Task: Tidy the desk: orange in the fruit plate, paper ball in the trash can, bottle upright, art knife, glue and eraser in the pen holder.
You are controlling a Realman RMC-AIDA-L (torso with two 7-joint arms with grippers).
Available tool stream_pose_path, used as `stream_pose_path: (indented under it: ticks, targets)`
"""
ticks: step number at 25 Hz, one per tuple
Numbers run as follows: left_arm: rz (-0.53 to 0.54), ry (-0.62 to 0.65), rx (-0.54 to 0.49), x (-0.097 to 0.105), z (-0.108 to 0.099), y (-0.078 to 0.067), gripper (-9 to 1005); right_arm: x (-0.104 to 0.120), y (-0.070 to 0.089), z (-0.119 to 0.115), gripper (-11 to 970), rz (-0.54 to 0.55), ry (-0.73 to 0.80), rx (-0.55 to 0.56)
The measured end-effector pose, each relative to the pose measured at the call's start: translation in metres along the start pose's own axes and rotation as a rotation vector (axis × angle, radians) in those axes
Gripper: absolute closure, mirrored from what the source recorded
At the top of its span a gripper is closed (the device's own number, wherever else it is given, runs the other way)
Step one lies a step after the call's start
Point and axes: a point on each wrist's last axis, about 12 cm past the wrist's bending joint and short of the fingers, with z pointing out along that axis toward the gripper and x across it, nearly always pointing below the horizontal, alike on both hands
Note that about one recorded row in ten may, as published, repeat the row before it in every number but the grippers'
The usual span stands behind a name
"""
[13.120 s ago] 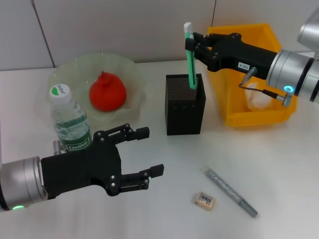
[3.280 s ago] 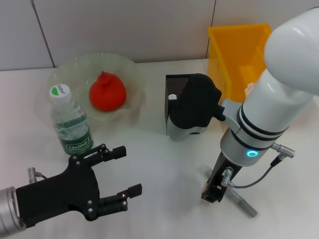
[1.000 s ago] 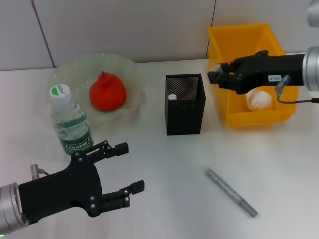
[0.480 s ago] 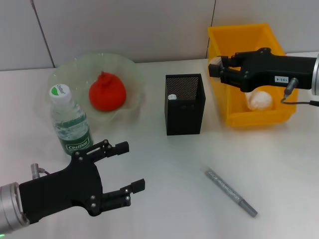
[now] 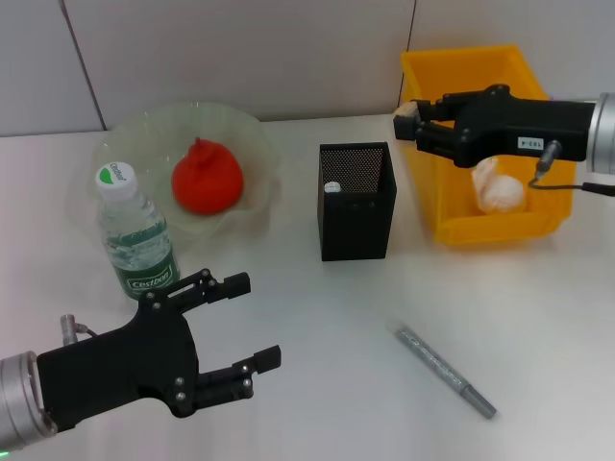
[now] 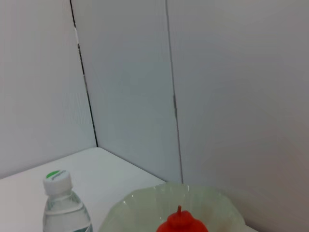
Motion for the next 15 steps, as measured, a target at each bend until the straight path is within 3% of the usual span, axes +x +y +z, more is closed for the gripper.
stream_pose_path:
  ticks: [15]
  targets:
    - [0.01, -0.001, -0.01, -0.001, 0.0, 0.002, 193, -0.002, -0.011, 0.039, 688, -0.004, 0.086, 0.022]
